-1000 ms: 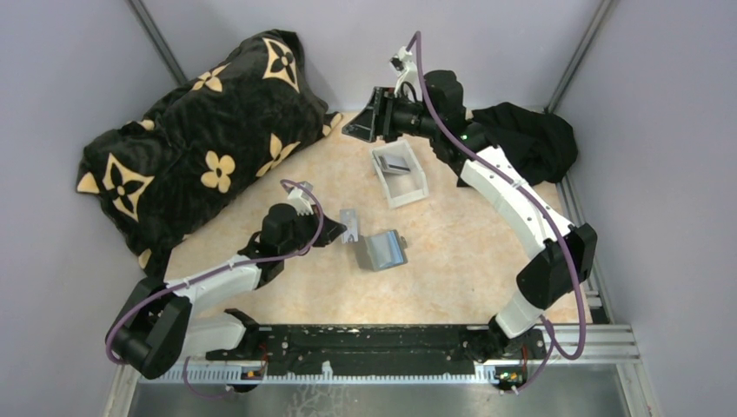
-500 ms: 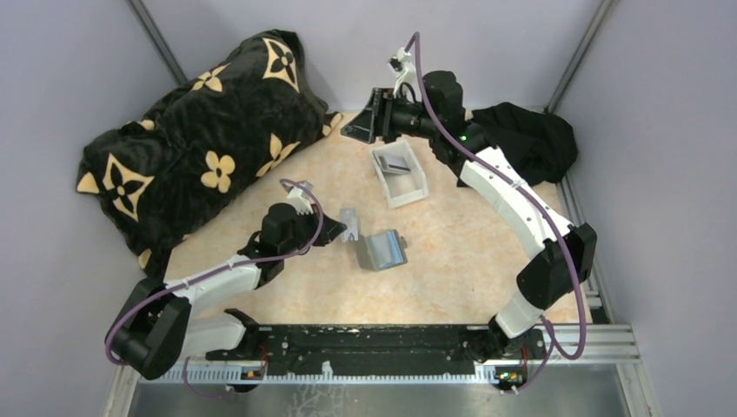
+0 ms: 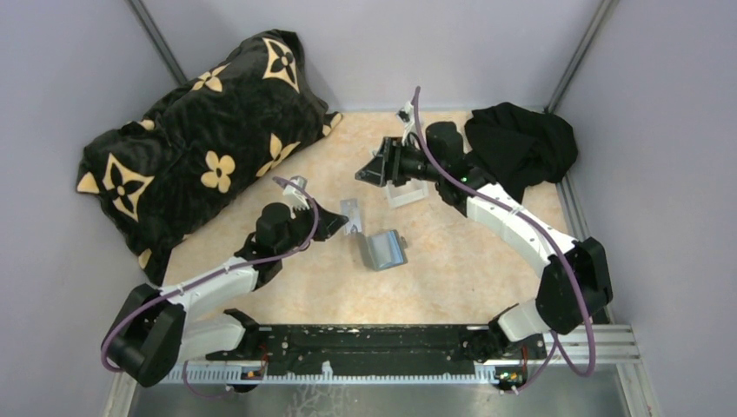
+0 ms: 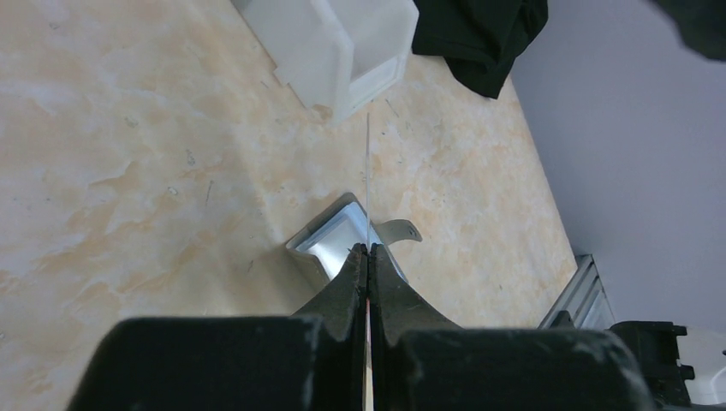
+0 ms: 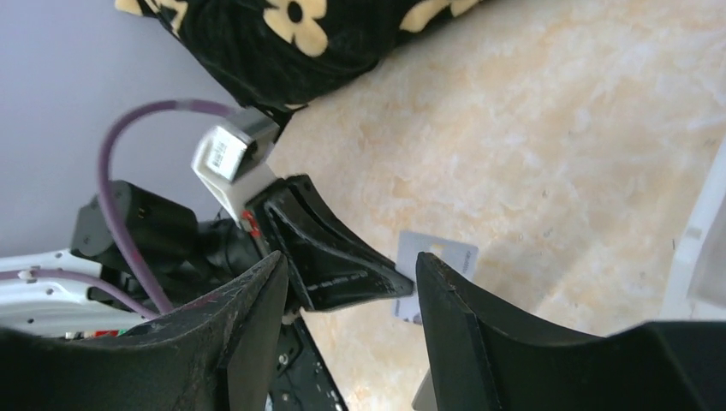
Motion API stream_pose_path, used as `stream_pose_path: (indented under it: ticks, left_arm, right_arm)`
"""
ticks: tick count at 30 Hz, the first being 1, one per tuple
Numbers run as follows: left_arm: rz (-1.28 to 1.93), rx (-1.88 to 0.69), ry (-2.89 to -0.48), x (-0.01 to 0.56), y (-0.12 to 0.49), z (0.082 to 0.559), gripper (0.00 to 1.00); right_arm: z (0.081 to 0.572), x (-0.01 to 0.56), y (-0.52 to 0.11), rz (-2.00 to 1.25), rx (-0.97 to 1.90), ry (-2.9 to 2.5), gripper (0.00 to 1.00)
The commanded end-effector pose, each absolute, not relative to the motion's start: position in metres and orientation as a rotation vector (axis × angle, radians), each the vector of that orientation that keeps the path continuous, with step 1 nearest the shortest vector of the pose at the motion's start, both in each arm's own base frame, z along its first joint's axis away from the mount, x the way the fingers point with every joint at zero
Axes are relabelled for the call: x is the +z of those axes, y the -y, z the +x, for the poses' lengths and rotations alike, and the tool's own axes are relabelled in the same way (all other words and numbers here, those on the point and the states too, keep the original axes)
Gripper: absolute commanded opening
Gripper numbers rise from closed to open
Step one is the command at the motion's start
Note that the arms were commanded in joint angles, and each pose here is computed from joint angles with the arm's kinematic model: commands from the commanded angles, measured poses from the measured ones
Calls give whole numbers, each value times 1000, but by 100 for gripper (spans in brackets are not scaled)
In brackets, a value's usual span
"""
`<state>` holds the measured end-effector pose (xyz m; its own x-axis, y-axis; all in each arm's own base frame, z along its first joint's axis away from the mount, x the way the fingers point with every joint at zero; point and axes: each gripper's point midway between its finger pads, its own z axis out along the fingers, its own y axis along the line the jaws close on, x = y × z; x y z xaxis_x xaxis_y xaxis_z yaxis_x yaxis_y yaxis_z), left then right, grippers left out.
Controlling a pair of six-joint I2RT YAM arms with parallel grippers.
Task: Put the credit cards into the card holder
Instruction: Pick up the credit card from the storage box.
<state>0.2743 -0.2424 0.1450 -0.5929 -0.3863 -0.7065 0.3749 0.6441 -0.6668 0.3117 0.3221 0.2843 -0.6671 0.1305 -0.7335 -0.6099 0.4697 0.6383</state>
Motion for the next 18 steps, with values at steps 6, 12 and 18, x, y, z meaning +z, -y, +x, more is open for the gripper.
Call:
stream_pose_path:
  ticks: [6, 12, 18]
  left_arm:
    - [-29, -1129, -1825, 179, 244, 269, 0]
    - [-56, -1168, -1793, 188, 243, 266, 0]
    - [-86, -1224, -1764, 193, 245, 265, 0]
  right_arm:
    - [297, 287, -316, -399, 1299, -1841, 57]
    - [297, 263, -310, -390, 1315, -1843, 57]
    - [292, 249, -313, -412, 1370, -1823, 57]
